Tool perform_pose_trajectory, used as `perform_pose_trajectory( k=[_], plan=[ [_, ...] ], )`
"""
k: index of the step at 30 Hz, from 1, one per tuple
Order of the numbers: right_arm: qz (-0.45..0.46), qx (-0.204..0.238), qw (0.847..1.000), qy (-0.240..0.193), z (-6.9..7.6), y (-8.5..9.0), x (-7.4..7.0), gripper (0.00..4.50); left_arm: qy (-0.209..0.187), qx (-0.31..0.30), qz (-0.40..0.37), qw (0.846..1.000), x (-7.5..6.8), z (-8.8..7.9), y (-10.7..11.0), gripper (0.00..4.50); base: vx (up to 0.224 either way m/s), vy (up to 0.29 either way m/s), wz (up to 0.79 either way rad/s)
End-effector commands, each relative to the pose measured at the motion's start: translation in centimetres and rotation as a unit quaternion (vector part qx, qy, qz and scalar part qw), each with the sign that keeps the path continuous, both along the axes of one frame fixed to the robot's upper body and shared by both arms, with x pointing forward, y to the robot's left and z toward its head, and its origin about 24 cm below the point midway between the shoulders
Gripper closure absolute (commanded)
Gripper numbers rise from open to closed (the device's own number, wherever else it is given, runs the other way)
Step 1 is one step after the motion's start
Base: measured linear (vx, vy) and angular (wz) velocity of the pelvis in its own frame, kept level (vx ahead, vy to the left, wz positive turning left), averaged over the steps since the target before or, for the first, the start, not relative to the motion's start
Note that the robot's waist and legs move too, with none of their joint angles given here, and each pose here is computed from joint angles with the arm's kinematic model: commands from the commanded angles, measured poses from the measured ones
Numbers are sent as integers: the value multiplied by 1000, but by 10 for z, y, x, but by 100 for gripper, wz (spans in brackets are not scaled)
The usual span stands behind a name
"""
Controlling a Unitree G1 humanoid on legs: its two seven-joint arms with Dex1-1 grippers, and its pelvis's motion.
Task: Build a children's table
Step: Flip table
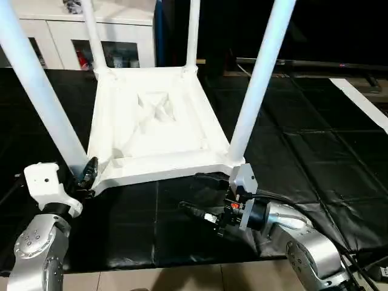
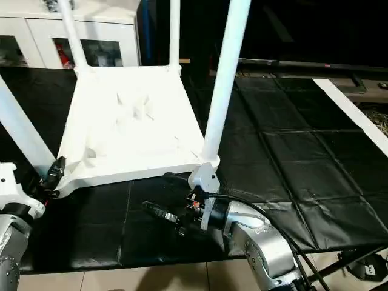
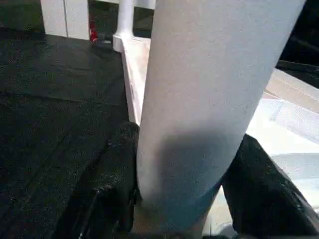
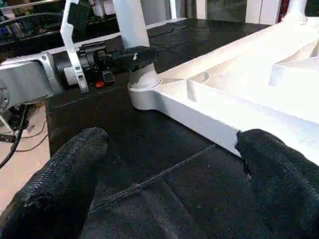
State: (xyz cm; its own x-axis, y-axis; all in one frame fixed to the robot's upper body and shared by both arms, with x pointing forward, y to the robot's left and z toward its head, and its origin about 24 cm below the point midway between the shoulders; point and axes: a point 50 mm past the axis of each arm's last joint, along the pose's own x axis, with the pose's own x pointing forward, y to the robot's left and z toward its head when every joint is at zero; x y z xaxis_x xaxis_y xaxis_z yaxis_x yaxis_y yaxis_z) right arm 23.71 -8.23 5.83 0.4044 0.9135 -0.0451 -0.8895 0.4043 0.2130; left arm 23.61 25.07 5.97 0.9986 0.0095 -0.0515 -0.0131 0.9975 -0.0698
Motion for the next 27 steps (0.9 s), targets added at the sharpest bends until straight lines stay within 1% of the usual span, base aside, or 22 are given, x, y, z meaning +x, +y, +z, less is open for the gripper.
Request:
perform_pose_trajectory(
  k=[1, 3, 4, 6, 8, 11, 12, 14, 15, 16, 17, 19, 21, 22, 24, 25, 27],
  plan=[
    [-38, -6, 999, 8, -1, -4, 8, 0, 19, -46, -39, 998, 1, -5, -19, 231, 0, 0, 0],
    [-59, -14, 998, 14, -4, -4, 12, 0, 22, -68, -43, 997, 2, -4, -24, 231, 0, 0, 0],
    [-69, -16, 997, 20, -6, -3, 15, 0, 24, -91, -43, 995, 3, -3, -27, 231, 0, 0, 0],
    [-81, -17, 996, 29, -8, -2, 18, 0, 26, -119, -45, 992, 4, -1, -32, 231, 0, 0, 0],
    [-118, -23, 991, 52, -12, 0, 26, 0, 31, -149, -55, 987, 5, 1, -42, 231, 0, 0, 0],
    [-140, -29, 987, 70, -18, 5, 32, 0, 30, -173, -63, 982, 7, 4, -52, 231, 0, 0, 0],
    [-145, -26, 986, 82, -20, 7, 34, 0, 29, -179, -68, 981, 7, 6, -56, 231, 0, 0, 0],
    [-152, -24, 984, 92, -22, 10, 35, 0, 24, -199, -70, 977, 8, 9, -61, 231, 0, 0, 0],
    [-155, -19, 983, 98, -22, 11, 36, 0, 22, -209, -70, 975, 9, 12, -63, 231, 0, 0, 0],
    [-163, -5, 981, 107, -22, 14, 38, 0, 26, -209, -77, 974, 9, 14, -67, 231, 0, 0, 0],
    [-163, -5, 981, 107, -22, 14, 38, 0, 26, -209, -77, 974, 9, 14, -67, 231, 0, 0, 0],
    [-179, 25, 976, 123, -20, 16, 42, 0, 30, -206, -83, 975, 9, 14, -72, 231, 0, 0, 0],
    [-189, 39, 972, 131, -20, 17, 45, 0, 33, -206, -87, 974, 9, 14, -74, 231, 0, 0, 0],
    [-202, 55, 967, 143, -20, 18, 49, 0, 35, -201, -94, 975, 9, 14, -77, 231, 0, 0, 0],
    [-208, 63, 965, 149, -20, 18, 50, 0, 36, -198, -97, 975, 9, 14, -78, 231, 0, 0, 0],
    [-228, 84, 956, 167, -20, 19, 57, 0, 38, -200, -100, 974, 10, 14, -80, 231, 0, 0, 0],
    [-247, 98, 947, 179, -21, 20, 63, 0, 39, -203, -103, 973, 10, 15, -81, 231, 0, 0, 0]
  ],
)
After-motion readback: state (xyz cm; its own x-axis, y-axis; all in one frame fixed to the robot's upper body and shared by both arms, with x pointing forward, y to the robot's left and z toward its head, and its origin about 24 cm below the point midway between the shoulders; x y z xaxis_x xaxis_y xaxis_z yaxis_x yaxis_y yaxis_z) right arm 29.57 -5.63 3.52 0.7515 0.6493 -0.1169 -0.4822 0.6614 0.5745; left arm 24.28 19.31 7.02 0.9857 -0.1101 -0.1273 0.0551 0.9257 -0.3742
